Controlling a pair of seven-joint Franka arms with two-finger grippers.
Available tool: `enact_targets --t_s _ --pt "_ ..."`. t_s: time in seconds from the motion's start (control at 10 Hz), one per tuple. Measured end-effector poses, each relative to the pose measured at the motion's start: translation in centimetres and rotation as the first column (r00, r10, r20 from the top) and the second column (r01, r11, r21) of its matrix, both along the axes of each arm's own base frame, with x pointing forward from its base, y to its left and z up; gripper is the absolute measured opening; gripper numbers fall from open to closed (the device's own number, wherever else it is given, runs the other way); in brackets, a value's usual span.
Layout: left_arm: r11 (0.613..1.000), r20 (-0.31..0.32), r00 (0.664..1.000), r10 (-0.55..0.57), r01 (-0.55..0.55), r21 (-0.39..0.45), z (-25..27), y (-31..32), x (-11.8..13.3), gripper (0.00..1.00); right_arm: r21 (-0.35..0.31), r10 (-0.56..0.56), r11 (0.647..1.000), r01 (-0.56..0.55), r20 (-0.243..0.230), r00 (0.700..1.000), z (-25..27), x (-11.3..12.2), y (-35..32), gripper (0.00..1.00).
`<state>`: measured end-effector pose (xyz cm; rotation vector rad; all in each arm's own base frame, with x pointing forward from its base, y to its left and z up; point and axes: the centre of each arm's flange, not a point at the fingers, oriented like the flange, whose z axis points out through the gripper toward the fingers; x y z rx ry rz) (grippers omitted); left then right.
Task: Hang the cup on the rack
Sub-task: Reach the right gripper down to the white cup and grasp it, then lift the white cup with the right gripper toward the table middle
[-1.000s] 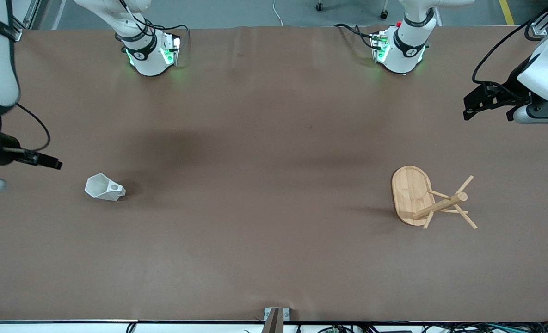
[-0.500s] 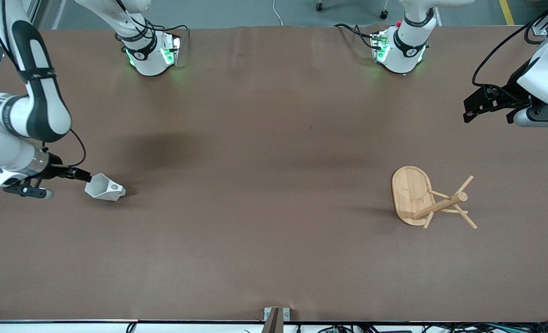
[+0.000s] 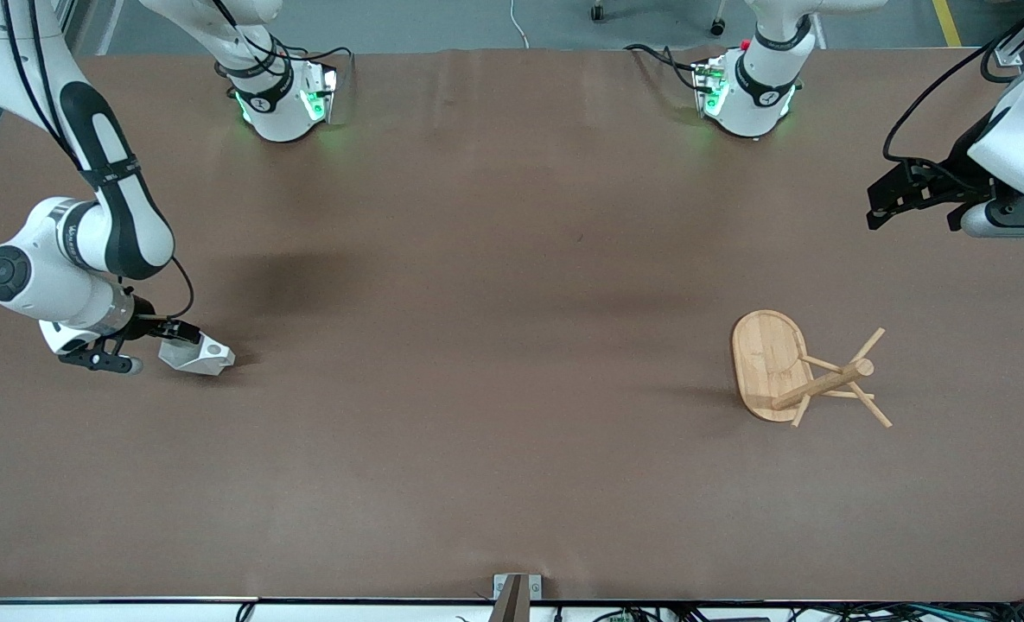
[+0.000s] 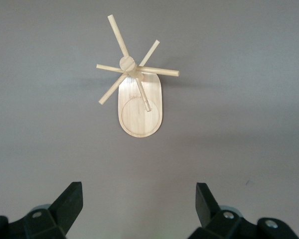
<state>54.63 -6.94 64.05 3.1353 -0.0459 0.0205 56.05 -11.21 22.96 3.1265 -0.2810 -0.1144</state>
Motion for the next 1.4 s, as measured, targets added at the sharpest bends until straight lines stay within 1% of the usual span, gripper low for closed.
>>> enact_targets --t_s 0.3,0.4,0.5,0.9,1.0,1.1,1.2,1.3,1.4 --pt "1.0 0.0 1.0 0.0 0.0 0.0 0.0 0.0 0.0 1.0 0.0 0.0 1.0 0.0 0.004 1.0 0.1 0.2 0.0 0.25" --pt "1.0 0.0 1.0 0.0 0.0 0.0 0.0 0.0 0.0 1.0 -0.001 -0.001 1.0 0.001 0.007 1.0 0.3 0.3 0.0 0.15" --pt "1.0 0.0 1.0 0.001 -0.001 0.0 0.0 0.0 0.0 1.0 0.0 -0.003 1.0 0.003 0.009 1.0 0.3 0.3 0.0 0.11" --pt "1.0 0.0 1.0 0.001 -0.001 0.0 0.0 0.0 0.0 1.0 0.0 -0.005 1.0 0.005 0.011 1.0 0.4 0.4 -0.1 0.09" --pt "1.0 0.0 1.0 0.001 -0.001 0.0 0.0 0.0 0.0 1.0 0.005 -0.018 1.0 0.018 0.013 1.0 0.4 0.4 -0.1 0.07" --pt "1.0 0.001 1.0 0.001 -0.001 0.0 0.0 0.0 0.0 1.0 0.034 -0.077 0.996 0.076 0.007 0.997 0.7 0.6 0.0 0.04" --pt "1.0 0.005 1.0 0.001 -0.001 -0.001 0.2 0.0 0.0 1.0 0.089 -0.161 0.982 0.165 -0.048 0.986 1.4 0.9 0.2 0.04" --pt "1.0 0.014 1.0 0.002 -0.002 -0.002 0.6 0.0 0.0 1.0 0.131 -0.209 0.966 0.223 -0.117 0.971 3.6 2.0 0.7 0.04" --pt "1.0 0.022 1.0 0.002 -0.002 -0.003 1.0 0.0 0.0 1.0 0.155 -0.254 0.948 0.279 -0.16 0.954 6.4 3.5 1.4 0.04"
